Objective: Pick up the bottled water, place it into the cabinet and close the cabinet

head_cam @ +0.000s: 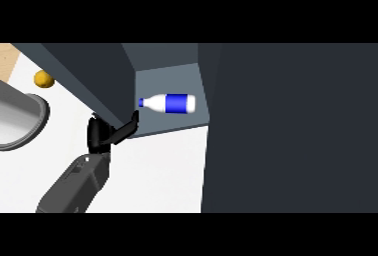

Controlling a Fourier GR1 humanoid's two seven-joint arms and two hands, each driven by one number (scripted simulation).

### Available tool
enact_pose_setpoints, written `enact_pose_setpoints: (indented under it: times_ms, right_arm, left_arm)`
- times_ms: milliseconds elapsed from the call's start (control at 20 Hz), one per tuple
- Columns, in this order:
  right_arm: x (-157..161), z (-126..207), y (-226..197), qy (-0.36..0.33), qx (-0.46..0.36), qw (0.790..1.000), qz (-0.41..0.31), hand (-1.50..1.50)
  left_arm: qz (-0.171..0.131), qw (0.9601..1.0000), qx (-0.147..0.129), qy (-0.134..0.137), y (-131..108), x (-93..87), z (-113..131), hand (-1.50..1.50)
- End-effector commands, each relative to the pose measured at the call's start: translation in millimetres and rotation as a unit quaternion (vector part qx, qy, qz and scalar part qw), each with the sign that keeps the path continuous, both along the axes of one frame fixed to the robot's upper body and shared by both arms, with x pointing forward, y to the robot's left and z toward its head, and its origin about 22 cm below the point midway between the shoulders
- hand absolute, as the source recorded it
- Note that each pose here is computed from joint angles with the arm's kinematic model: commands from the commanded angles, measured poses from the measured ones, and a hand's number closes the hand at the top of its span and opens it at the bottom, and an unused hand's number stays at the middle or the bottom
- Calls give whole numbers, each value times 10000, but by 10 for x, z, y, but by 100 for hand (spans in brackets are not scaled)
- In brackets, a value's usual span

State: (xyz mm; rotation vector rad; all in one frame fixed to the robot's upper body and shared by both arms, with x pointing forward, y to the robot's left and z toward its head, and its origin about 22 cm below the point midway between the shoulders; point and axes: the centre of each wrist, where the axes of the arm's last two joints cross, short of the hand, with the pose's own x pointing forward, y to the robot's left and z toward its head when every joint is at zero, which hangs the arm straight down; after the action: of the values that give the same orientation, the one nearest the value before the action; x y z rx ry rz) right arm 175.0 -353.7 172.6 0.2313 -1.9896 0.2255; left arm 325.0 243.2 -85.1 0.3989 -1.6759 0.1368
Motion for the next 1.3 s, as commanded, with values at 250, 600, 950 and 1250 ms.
enact_pose_setpoints:
  times_ms: [250, 600, 950, 1250]
  right_arm:
    - [-49, 74, -28, -4, -264, 9996, 40, -150]
    - [-150, 84, 9, 63, -336, 9994, 49, -150]
    - [-234, 97, 78, 258, -615, 9972, 342, 150]
    - [-383, 154, 202, 254, -574, 9964, 561, 150]
  left_arm:
    - [-1429, 9798, -1066, -906, -1159, 526, 685, 150]
    - [-1803, 9666, -1657, -754, -1299, 384, 494, 150]
    - [-2238, 9479, -2150, -722, -1209, 197, 245, 150]
    - [-2600, 9341, -2363, -635, -1117, -44, -5, 150]
